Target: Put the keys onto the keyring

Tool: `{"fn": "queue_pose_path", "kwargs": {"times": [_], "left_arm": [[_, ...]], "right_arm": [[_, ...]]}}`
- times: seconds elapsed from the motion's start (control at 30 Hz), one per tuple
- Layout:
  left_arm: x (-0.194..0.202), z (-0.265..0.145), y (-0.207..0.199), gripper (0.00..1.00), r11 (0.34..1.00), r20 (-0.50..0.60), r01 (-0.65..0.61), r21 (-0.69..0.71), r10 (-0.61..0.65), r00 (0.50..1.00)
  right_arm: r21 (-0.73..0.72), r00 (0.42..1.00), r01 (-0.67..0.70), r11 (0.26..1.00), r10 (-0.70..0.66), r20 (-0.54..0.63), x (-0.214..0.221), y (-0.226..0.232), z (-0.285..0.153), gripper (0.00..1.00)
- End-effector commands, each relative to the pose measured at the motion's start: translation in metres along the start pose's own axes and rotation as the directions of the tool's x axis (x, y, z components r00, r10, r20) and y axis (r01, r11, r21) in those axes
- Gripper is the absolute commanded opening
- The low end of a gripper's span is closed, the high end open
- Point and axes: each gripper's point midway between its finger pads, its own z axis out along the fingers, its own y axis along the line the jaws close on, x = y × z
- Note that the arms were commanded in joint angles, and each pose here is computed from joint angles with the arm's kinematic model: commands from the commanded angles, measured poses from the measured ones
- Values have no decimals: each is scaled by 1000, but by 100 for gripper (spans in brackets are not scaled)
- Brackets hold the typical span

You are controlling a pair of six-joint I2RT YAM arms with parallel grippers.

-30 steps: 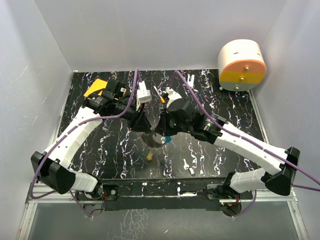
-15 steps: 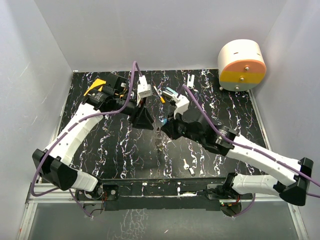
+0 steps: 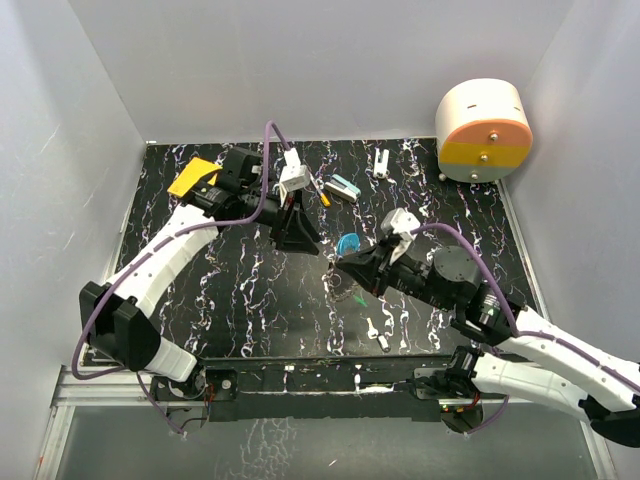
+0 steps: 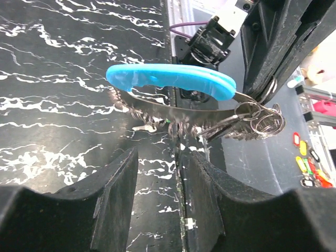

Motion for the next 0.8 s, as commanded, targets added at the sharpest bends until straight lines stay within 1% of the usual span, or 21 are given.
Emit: {"fn": "queue_pose_path", "kwargs": {"times": [0.0, 0.1, 0.23, 0.53, 0.67, 0.77], "left_arm": [[-11, 5, -24, 42, 991, 74, -32, 127, 23, 997], [-8, 10, -35, 42, 984, 68, -34, 172, 23, 997], [-7, 8, -50, 42, 976, 64, -36, 214, 23, 998], [19, 20, -75, 42, 958, 15, -5, 286, 1, 1000], [37, 32, -90, 42, 946, -40, -22, 323, 37, 999], [38, 34, -97, 42, 939, -47, -39, 341, 58, 997]], "right_arm": [[-143, 986, 78, 987, -55, 160, -27, 25, -5, 8], [-202, 977, 125, 971, -85, 194, -24, 35, -10, 8], [-218, 959, 177, 960, -118, 258, -21, 37, -16, 8], [-246, 942, 193, 950, -109, 317, -29, 44, -12, 8], [-250, 939, 190, 949, -102, 327, -30, 45, -7, 8], [-253, 943, 181, 950, -94, 319, -31, 45, -4, 8]]}}
